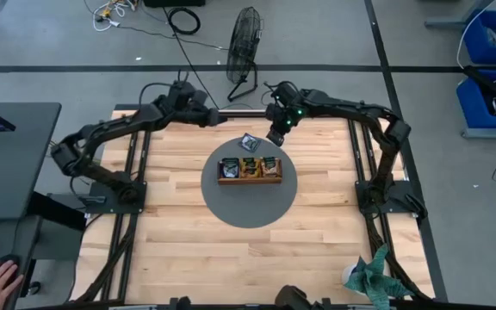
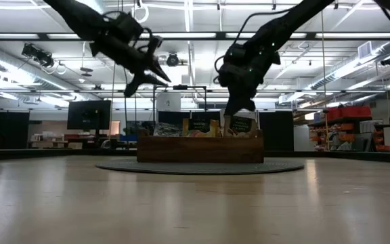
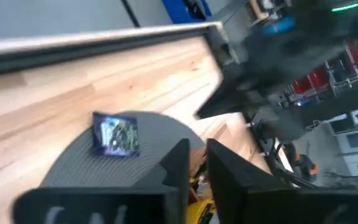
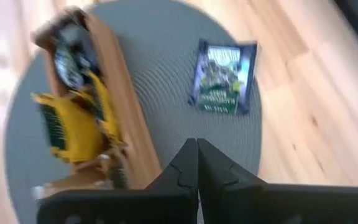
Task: Pick & Place Tea
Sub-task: Put the violet tea bag into the left section of the wooden organizer
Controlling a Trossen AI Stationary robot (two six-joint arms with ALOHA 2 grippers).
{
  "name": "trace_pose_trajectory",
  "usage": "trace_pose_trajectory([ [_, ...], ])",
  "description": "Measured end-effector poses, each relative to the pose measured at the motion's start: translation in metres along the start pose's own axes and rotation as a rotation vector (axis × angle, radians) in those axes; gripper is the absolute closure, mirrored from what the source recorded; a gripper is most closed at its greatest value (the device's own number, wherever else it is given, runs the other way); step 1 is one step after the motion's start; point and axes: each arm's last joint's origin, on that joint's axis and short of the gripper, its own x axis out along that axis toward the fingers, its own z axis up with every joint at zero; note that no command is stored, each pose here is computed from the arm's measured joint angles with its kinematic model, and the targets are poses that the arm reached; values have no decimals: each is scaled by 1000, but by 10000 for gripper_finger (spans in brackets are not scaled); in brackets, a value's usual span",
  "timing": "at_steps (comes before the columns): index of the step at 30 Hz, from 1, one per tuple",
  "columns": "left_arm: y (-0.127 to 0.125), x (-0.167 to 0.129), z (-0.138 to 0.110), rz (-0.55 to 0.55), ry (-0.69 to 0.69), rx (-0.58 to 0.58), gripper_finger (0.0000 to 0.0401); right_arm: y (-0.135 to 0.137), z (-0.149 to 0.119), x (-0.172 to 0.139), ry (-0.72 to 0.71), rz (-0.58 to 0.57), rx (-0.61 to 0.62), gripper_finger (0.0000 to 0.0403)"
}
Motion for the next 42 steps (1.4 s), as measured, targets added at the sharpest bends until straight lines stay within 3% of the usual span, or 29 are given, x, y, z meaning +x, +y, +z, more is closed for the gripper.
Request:
trace_pose_trajectory([
  [9,47,44,3,-21,66,-103,219,21,7,-46,-137,-6,-27,403],
  [14,65,72,-1,-22,134,-149,184,34,6,-74,-198,-9,-14,403],
  [19,68,100,5,-23,178,-145,181,47,1,-102,-240,-20,-18,403],
  [26,81,123,5,66,334,-160,195,59,-7,-127,-280,-49,-20,403],
  [37,88,140,-14,138,533,-141,197,61,-11,-132,-262,-74,-36,398],
  [42,90,143,-18,153,546,-124,197,61,-11,-131,-262,-74,-38,399],
])
